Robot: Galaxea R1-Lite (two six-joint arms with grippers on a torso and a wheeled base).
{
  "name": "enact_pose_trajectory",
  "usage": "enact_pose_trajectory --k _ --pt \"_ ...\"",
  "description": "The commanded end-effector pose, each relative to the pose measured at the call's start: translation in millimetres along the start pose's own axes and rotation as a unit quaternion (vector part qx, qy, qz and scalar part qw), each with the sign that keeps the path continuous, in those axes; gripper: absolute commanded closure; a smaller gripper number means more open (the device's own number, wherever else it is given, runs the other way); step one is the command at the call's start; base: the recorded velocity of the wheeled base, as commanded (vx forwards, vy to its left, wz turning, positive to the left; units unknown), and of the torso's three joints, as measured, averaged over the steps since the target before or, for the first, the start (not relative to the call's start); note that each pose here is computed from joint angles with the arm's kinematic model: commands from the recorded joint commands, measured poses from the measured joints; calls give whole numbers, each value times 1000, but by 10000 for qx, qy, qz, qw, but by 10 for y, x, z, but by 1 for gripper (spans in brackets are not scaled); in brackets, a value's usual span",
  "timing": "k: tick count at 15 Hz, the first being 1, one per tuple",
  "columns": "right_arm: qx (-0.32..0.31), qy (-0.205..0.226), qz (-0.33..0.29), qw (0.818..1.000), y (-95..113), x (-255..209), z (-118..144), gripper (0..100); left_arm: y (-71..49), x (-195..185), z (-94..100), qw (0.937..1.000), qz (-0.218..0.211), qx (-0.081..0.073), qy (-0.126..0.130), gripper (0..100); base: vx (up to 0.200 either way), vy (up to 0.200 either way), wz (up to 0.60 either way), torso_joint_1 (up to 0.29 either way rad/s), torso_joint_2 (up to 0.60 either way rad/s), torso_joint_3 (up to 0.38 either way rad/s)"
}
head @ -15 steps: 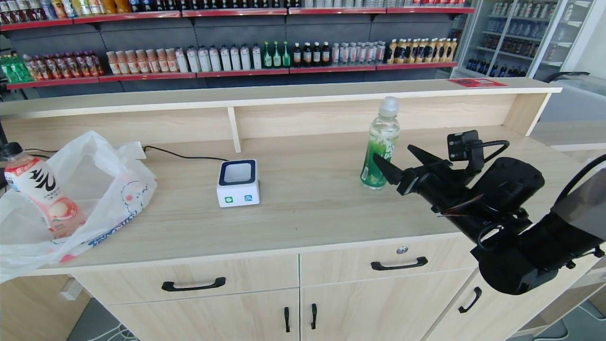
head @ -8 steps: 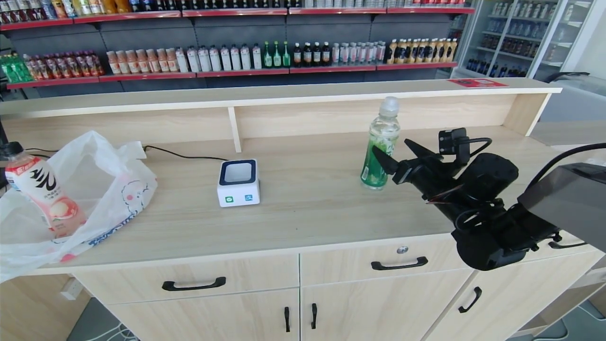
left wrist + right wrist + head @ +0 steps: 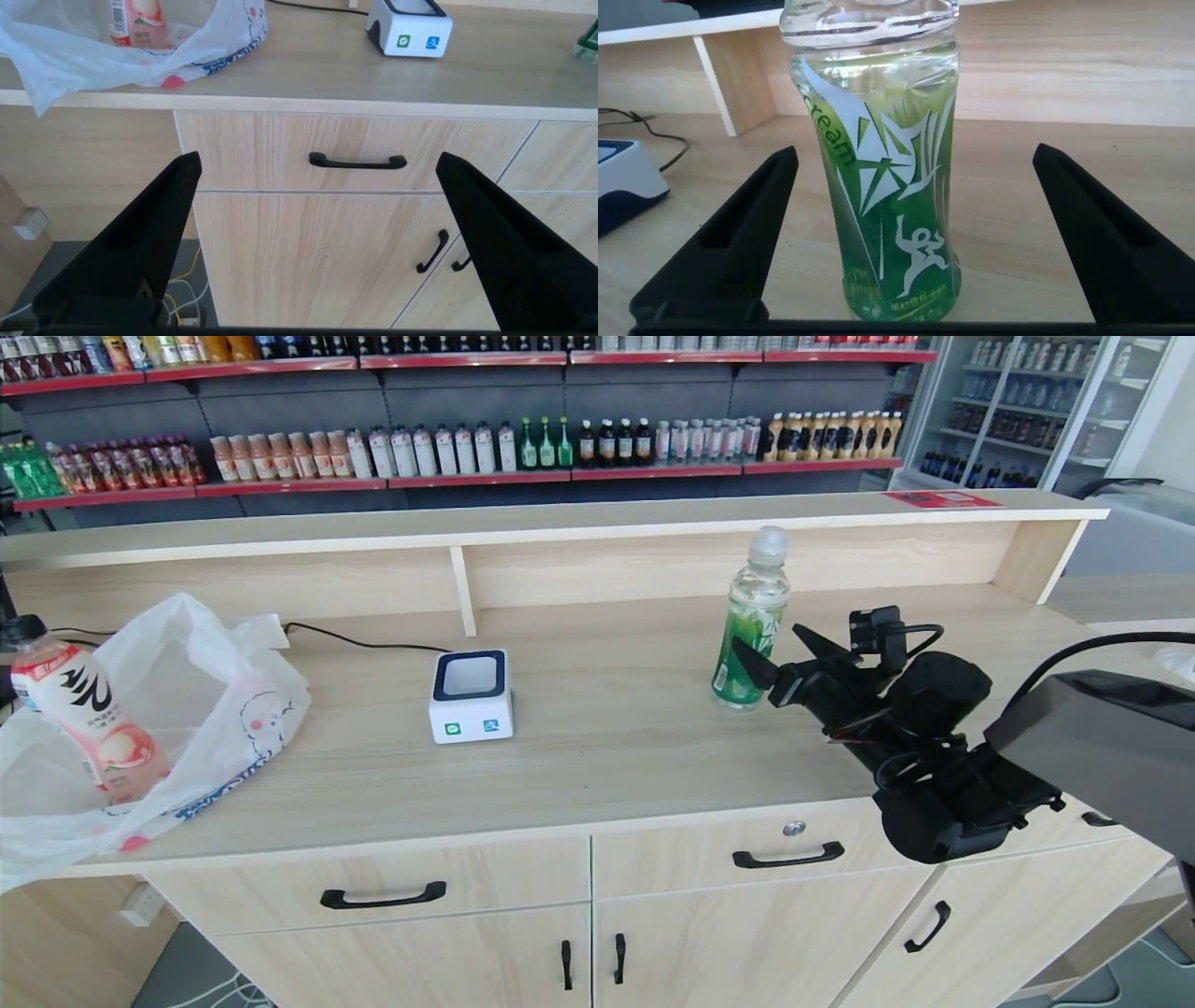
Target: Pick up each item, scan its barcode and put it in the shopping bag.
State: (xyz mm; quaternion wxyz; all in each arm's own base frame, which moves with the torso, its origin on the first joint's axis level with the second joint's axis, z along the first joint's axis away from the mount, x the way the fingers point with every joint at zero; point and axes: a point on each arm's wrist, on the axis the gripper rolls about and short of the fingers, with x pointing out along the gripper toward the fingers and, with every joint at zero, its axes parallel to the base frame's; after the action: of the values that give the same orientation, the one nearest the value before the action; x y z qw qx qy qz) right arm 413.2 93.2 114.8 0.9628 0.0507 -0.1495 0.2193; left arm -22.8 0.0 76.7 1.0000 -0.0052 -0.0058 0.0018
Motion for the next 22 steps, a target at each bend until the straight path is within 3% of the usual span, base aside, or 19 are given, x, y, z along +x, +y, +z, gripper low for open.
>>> enact_pose_trajectory --k 1,6,22 --pt "-26 -13 -17 10000 -87 46 -93 0 0 1 1 10000 -3 -9 4 0 0 0 0 0 0 0" --pt "-107 -202 453 9987 -116 170 -29 0 0 1 1 10000 5 -9 4 0 0 0 0 0 0 0" --pt "20 -120 607 9981 -205 627 -7 0 0 1 2 10000 -3 -9 -4 0 0 0 0 0 0 0"
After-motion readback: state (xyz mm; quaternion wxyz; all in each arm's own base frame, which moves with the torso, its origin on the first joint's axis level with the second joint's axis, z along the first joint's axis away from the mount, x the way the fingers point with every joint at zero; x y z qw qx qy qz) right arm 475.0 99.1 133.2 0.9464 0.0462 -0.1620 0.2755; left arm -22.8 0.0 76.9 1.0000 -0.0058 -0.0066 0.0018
